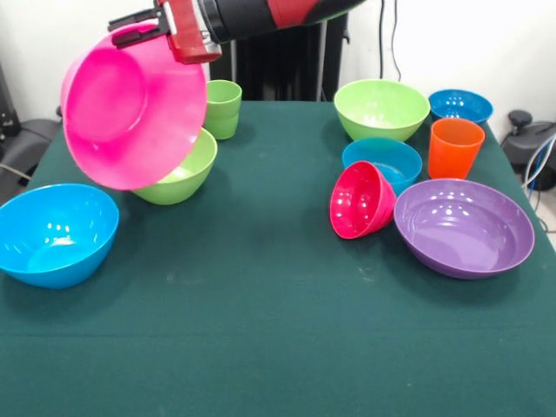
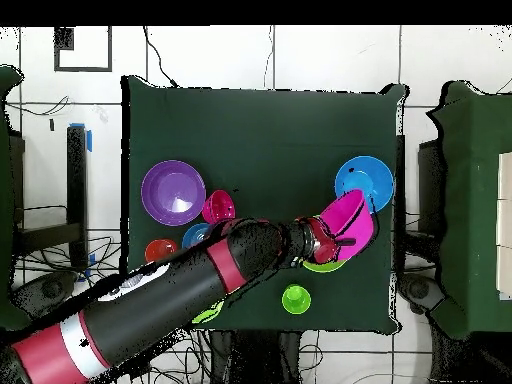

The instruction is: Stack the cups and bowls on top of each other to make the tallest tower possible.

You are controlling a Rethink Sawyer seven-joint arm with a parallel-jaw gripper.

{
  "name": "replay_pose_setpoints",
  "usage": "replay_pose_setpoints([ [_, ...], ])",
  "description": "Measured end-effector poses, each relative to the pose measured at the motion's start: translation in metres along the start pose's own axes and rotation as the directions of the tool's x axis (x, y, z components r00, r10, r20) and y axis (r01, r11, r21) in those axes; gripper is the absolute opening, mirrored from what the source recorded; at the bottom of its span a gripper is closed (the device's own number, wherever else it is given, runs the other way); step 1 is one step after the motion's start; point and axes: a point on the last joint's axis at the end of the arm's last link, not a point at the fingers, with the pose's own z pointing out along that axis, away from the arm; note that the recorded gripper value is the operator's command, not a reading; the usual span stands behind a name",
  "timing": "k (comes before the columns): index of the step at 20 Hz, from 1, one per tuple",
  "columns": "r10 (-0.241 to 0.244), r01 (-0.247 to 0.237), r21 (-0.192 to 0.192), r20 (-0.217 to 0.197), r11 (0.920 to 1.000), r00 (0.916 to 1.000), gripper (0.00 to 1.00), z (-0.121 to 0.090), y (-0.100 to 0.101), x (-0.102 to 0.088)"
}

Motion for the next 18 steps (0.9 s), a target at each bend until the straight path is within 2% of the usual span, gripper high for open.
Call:
replay_pose_setpoints([
  [5, -0.009, 0.010, -0.017, 0.021, 0.9998, 0.9997, 0.00, -0.007, 0.010, -0.005],
  [10, -0.036, 0.036, -0.018, 0.040, 0.9992, 0.9986, 0.00, -0.013, 0.020, -0.002],
  [16, -0.083, 0.082, 0.014, 0.075, 0.9965, 0.9937, 0.00, -0.019, 0.027, 0.001],
  [18, -0.110, 0.106, 0.046, 0.093, 0.9933, 0.9897, 0.00, -0.023, 0.026, 0.003],
])
